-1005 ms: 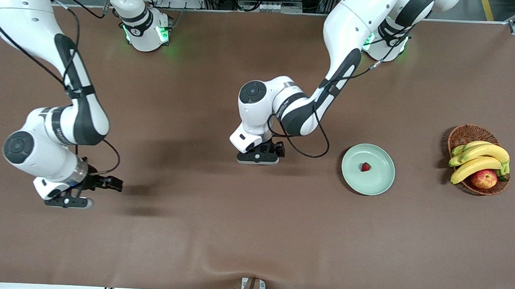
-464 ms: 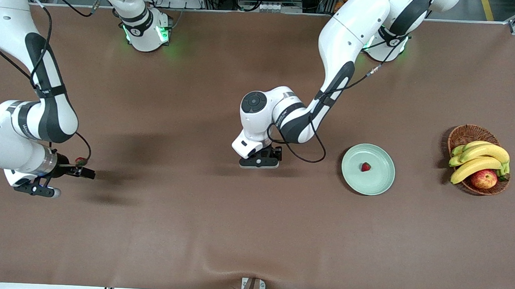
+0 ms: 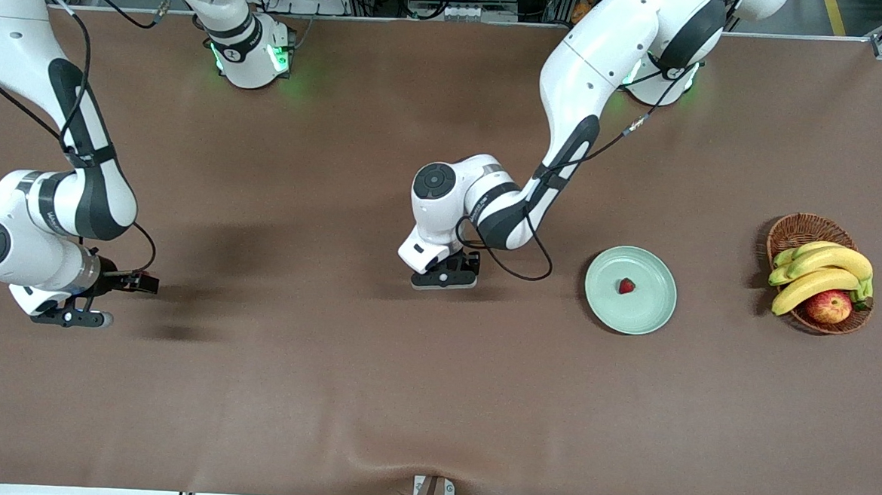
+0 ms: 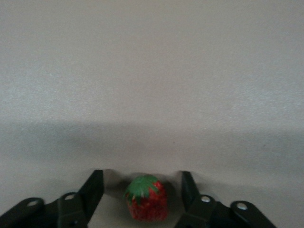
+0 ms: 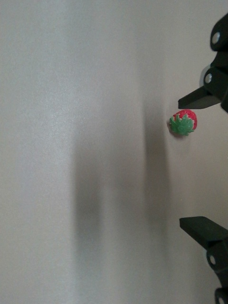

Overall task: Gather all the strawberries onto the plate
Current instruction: 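Drop the second strawberry onto the plate while the right gripper grasps the third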

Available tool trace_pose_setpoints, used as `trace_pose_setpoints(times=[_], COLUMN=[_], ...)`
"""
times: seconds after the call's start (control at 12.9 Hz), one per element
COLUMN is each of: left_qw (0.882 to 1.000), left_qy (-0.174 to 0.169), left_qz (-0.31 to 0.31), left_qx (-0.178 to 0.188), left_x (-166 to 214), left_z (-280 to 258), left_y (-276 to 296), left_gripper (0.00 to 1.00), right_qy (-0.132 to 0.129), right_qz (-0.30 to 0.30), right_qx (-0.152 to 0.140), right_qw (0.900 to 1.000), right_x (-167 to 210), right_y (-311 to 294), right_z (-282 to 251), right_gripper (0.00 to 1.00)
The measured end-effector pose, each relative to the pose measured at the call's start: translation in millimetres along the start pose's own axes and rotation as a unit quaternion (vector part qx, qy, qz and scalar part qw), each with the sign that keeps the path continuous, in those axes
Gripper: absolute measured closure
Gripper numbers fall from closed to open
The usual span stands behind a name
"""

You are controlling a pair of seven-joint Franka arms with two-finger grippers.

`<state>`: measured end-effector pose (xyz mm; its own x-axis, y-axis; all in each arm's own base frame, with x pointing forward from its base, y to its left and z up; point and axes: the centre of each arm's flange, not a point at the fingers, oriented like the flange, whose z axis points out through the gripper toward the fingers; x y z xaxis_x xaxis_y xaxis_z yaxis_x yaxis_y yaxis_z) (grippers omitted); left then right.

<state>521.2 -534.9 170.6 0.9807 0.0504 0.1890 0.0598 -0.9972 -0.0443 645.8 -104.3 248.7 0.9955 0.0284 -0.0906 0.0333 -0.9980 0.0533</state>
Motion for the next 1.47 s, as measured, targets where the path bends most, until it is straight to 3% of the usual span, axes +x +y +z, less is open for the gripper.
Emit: trace_pose_setpoints(times=[0.08,0.31,0.39,0.85,1.16,1.47], left_qw=[1.000,1.000,1.000,0.999,0.997,0.997], left_qy=[0.000,0.000,-0.002,-0.004,0.018,0.021], left_qz=[0.000,-0.005,-0.010,-0.033,-0.074,-0.074], left_qx=[0.000,-0.005,-0.007,-0.028,-0.029,-0.023], left_x=[0.4,1.0,1.4,14.6,73.9,134.6], left_z=[-0.4,-3.7,-4.1,-24.2,-75.6,-121.2], left_y=[0.1,2.6,2.8,5.0,-35.1,-108.3], left_gripper=[0.33,0.66,0.68,0.68,0.68,0.68], right_qy=[-0.002,-0.002,0.004,0.040,0.038,0.041], right_qz=[-0.018,-0.045,-0.048,-0.079,-0.102,-0.109], right_qx=[0.001,0.004,0.004,0.001,0.004,0.006], right_qw=[1.000,0.999,0.999,0.996,0.994,0.993], right_x=[-1.9,-11.2,-13.5,-26.4,-43.3,-51.6], right_y=[5.0,34.2,39.9,35.4,50.4,54.0], right_z=[1.9,9.8,13.1,43.4,62.8,73.0], right_gripper=[0.00,0.00,0.00,0.00,0.00,0.00])
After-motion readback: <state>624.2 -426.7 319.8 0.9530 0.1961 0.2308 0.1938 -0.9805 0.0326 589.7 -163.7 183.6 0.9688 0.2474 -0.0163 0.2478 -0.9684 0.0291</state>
